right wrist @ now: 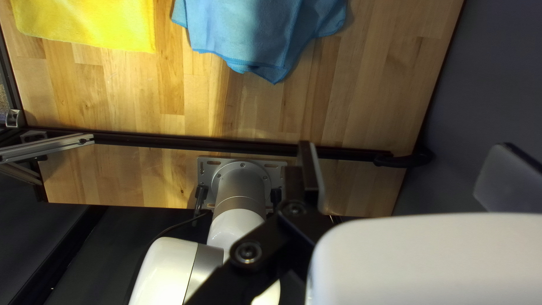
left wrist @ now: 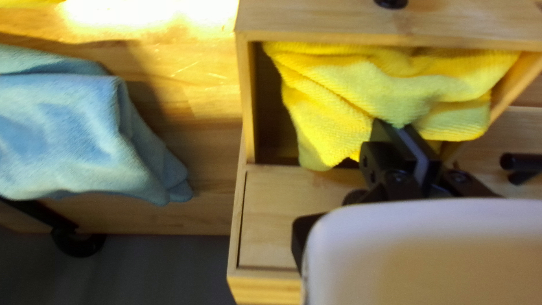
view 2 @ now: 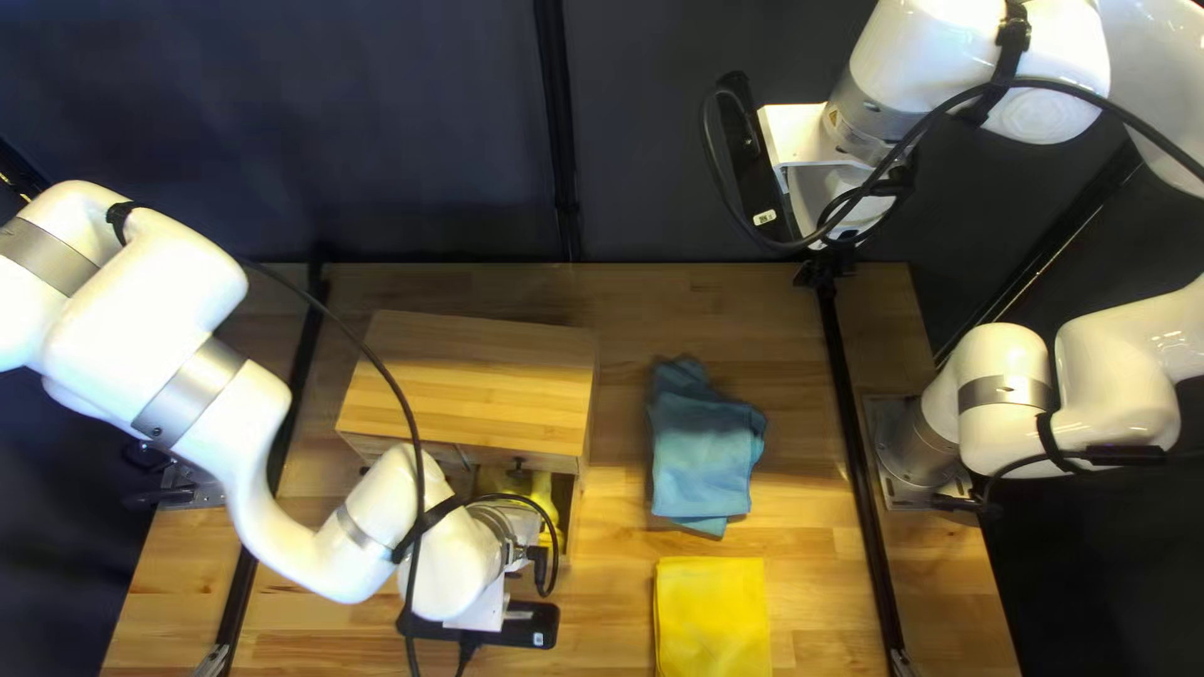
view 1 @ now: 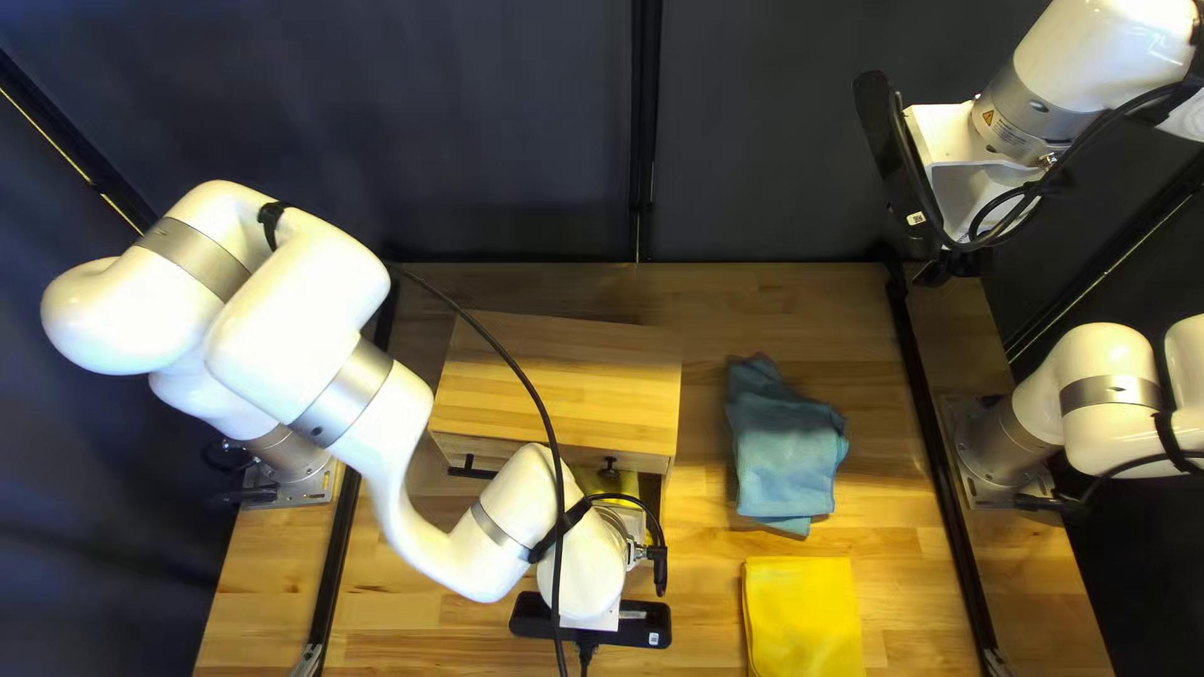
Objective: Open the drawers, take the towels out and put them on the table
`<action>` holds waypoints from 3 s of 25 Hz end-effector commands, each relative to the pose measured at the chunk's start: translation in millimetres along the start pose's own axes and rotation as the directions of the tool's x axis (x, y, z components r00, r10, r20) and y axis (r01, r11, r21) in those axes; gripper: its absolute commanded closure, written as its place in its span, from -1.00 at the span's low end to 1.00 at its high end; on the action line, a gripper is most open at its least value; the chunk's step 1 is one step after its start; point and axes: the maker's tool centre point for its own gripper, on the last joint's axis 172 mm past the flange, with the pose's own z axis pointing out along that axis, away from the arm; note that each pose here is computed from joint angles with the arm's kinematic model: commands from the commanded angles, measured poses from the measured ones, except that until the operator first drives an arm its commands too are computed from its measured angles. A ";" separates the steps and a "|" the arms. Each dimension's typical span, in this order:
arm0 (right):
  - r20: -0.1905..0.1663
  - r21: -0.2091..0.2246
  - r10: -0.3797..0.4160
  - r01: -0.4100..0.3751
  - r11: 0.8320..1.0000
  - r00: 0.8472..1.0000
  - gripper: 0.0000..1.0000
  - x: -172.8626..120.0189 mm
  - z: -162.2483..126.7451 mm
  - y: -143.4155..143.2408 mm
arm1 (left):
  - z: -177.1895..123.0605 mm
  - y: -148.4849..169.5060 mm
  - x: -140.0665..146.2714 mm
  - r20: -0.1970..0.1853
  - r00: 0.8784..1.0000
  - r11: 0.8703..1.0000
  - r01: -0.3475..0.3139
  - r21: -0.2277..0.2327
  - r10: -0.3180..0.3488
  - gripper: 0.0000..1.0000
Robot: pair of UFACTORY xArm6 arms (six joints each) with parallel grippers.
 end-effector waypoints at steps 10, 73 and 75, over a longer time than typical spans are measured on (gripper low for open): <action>0.000 0.000 0.000 0.000 1.000 1.000 -1.00 0.0 0.0 0.0 | -89.0 -12.8 -13.8 0.041 0.997 0.995 0.070 0.068 -0.073 1.00; 0.000 0.000 0.000 0.000 1.000 1.000 -1.00 0.0 0.0 0.0 | -194.2 -191.2 0.8 0.268 0.899 0.806 0.138 0.575 -0.345 1.00; 0.000 0.000 0.000 0.000 1.000 1.000 -1.00 0.0 0.0 0.0 | -191.5 -196.4 -7.3 0.248 0.878 0.798 0.213 0.563 -0.409 1.00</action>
